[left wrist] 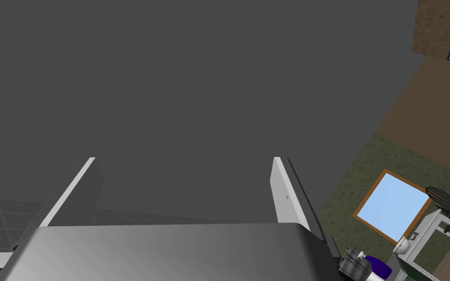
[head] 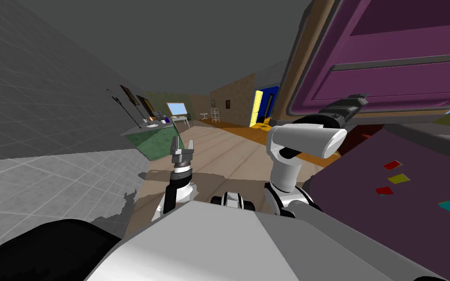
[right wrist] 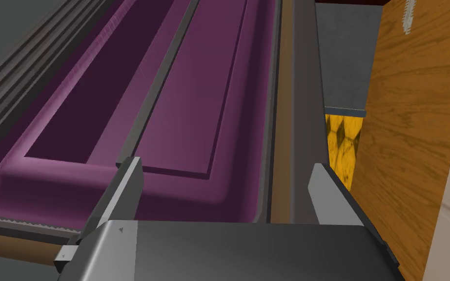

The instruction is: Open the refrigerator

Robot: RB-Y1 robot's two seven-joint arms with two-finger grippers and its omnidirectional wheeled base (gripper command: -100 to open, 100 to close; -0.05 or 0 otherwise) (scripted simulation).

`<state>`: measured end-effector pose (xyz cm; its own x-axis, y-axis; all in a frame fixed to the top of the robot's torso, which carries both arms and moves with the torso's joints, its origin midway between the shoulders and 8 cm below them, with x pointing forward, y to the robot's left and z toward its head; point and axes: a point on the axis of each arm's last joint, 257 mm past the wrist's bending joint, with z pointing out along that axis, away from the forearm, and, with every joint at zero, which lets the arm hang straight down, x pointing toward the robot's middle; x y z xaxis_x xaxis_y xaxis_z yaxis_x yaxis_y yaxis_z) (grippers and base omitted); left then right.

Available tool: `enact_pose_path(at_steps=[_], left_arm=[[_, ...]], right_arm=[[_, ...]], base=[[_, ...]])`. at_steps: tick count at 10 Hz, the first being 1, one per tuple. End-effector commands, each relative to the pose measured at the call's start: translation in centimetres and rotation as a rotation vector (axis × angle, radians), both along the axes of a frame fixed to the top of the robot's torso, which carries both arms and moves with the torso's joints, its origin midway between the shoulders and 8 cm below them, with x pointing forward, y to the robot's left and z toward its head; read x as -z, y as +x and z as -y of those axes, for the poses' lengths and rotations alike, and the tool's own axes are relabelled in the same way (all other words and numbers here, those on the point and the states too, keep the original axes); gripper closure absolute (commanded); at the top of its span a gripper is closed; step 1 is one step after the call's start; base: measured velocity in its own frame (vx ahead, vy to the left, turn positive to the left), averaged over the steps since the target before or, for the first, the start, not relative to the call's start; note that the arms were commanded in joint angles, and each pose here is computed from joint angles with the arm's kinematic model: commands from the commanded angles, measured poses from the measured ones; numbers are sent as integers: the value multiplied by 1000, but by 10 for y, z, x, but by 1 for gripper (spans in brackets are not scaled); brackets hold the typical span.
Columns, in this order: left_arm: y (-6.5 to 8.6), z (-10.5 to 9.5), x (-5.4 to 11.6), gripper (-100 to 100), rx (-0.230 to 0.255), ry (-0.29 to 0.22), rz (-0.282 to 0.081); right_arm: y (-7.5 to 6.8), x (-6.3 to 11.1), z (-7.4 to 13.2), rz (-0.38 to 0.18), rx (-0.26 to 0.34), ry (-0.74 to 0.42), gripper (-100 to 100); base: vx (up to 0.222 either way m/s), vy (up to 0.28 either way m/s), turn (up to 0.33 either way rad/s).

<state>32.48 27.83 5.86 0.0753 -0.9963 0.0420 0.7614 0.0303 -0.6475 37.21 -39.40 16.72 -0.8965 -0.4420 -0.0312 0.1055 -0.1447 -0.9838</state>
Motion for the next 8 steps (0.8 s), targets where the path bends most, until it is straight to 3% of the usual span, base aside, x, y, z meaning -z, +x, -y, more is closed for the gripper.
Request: enact_pose_path(at_steps=[1, 8], left_arm=[[0, 0, 0, 0, 0, 0, 0], [0, 0, 0, 0, 0, 0, 0]], right_arm=[[-9, -21, 12, 74, 24, -3, -100], [-19, -46, 29, 299, -17, 150, -100]], base=[[124, 14, -48], [151, 28, -57]])
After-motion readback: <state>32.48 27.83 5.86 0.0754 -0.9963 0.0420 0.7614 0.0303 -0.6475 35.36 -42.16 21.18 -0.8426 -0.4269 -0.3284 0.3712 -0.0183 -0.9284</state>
